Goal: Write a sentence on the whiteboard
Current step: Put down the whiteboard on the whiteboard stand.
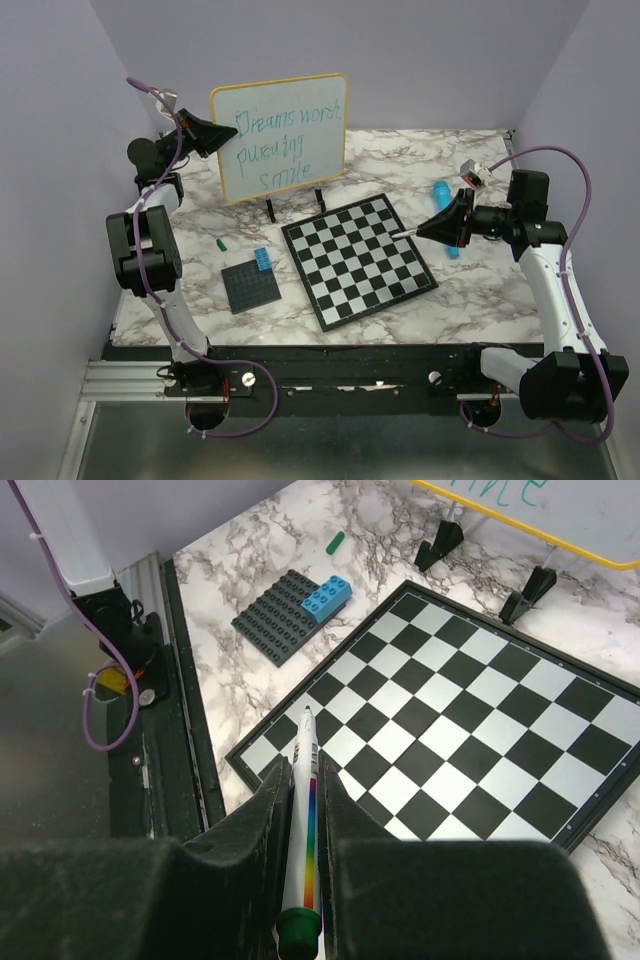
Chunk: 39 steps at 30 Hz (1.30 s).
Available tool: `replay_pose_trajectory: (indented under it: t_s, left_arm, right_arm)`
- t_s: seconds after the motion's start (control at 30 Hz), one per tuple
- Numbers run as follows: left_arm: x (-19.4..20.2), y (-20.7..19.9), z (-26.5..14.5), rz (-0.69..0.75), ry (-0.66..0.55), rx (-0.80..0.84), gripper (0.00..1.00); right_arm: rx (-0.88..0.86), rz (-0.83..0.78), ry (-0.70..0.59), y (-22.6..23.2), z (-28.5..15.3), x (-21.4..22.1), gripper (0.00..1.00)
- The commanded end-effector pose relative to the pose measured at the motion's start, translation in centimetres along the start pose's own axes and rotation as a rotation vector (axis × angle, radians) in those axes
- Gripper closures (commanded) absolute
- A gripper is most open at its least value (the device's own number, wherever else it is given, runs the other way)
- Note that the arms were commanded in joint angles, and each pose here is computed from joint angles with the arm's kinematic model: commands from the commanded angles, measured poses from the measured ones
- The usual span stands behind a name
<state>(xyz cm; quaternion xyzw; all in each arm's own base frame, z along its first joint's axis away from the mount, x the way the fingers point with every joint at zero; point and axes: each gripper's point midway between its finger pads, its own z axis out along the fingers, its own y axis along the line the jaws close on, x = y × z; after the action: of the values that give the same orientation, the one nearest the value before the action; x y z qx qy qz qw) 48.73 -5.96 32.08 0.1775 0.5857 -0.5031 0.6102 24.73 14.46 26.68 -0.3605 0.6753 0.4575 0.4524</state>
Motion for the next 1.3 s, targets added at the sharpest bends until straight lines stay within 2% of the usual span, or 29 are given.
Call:
replay_pose_trajectory:
  t_s: [0.0, 0.4, 0.73, 1.07, 1.27]
  left_arm:
    - [-2.5, -0.3, 0.2, 0.124, -0.083, 0.01, 1.0]
    - [0.6, 2.7, -0.3, 0.065, -0.053, -0.031, 1.0]
    - [2.9, 3.5, -0.9, 0.022, -0.025, -0.022, 1.0]
    - [2.1, 2.8, -1.1, 0.018, -0.036, 0.026, 1.0]
    - [0.7, 0.9, -0.8, 0.029, -0.079, 0.096, 1.0]
  right_arm:
    - [-0.028, 0.028, -0.004, 0.3, 0.1, 0.5, 0.99]
    - [-0.026, 0.035, -0.001, 0.1, 0.1, 0.6, 0.99]
    - [-0.024, 0.038, 0.001, 0.0, 0.1, 0.7, 1.0]
    - [-0.024, 0.039, 0.002, -0.1, 0.1, 0.7, 1.0]
    - [-0.023, 0.045, 0.004, -0.1, 0.2, 0.9, 0.99]
